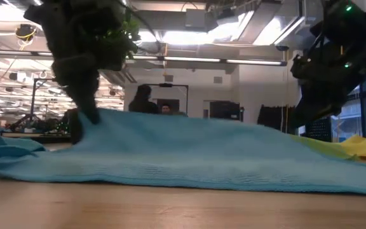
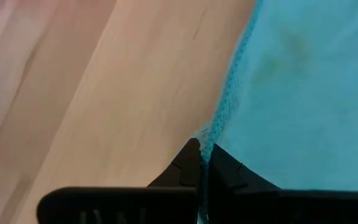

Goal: Roll microfiber towels into tight, uniform cylinder then place into a basket
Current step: Fold the right blue towel

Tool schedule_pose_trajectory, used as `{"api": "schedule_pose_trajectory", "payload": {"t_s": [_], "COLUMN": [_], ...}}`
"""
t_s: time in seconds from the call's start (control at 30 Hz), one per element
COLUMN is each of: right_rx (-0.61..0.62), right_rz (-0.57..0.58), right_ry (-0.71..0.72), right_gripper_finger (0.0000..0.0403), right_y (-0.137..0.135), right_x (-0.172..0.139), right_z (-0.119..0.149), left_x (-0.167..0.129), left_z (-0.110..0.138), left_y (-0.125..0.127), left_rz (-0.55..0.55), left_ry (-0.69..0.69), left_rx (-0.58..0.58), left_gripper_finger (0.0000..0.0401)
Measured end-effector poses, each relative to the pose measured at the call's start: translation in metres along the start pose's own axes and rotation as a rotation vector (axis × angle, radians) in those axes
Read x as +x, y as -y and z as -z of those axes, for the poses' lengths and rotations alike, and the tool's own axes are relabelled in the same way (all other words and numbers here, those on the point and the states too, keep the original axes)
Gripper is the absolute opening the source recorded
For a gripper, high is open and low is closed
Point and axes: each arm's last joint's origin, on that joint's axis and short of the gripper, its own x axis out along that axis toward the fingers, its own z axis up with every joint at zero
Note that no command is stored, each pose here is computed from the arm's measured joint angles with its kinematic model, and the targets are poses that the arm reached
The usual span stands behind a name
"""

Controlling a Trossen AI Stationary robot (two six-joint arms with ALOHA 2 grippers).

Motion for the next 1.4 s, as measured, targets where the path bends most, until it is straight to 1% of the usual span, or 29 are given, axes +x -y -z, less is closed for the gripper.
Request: {"api": "schedule_pose_trajectory", "payload": {"t_s": [0.07,0.13,0.23,0.37,0.5,0.63,0.7,0.77,0.83,0.93,1.1,1.17,1.23,1.3,1.4], "right_rx": [-0.005,-0.007,-0.007,-0.031,0.043,0.119,0.149,0.166,0.182,0.236,0.186,0.166,0.117,0.061,0.027], "right_rz": [0.022,0.033,0.068,0.152,0.255,0.351,0.389,0.416,0.417,0.432,0.415,0.362,0.274,0.141,-0.018], "right_ry": [-0.004,-0.022,-0.059,-0.114,-0.142,-0.148,-0.14,-0.133,-0.116,-0.095,-0.082,-0.06,-0.015,0.026,0.074], "right_gripper_finger": [0.011,0.0112,0.0106,0.0092,0.0081,0.0064,0.0052,0.0042,0.0034,0.0031,0.0045,0.0055,0.0065,0.0075,0.0088], "right_y": [0.004,0.008,0.014,0.025,0.045,0.068,0.08,0.091,0.1,0.109,0.106,0.1,0.093,0.082,0.068], "right_x": [0.002,0.006,0.014,0.029,0.043,0.053,0.055,0.056,0.055,0.049,0.029,0.018,0.007,-0.004,-0.019], "right_z": [-0.002,-0.004,-0.005,-0.004,-0.008,-0.015,-0.019,-0.023,-0.028,-0.037,-0.06,-0.071,-0.082,-0.09,-0.098], "left_x": [0.0,0.0,0.0,0.0,-0.001,-0.002,-0.003,-0.003,-0.004,-0.005,-0.008,-0.008,-0.009,-0.009,-0.009], "left_z": [0.004,0.006,0.003,-0.004,-0.01,-0.017,-0.02,-0.022,-0.022,-0.02,-0.016,-0.015,-0.014,-0.013,-0.013], "left_y": [-0.002,-0.003,-0.002,0.001,0.005,0.008,0.009,0.011,0.013,0.017,0.025,0.027,0.028,0.029,0.029], "left_rz": [-0.023,-0.031,-0.026,0.001,0.034,0.072,0.092,0.106,0.113,0.121,0.117,0.101,0.086,0.076,0.075], "left_ry": [-0.044,-0.056,-0.029,0.047,0.112,0.177,0.213,0.235,0.241,0.241,0.253,0.264,0.275,0.283,0.284], "left_rx": [-0.013,-0.024,-0.03,-0.015,-0.02,-0.086,-0.098,-0.1,-0.097,-0.084,-0.055,-0.048,-0.045,-0.044,-0.044], "left_gripper_finger": [0.0,0.0,0.0,0.0,0.0,0.0,0.0,0.0,0.0,0.0,0.0,0.0,0.0,0.0,0.0]}}
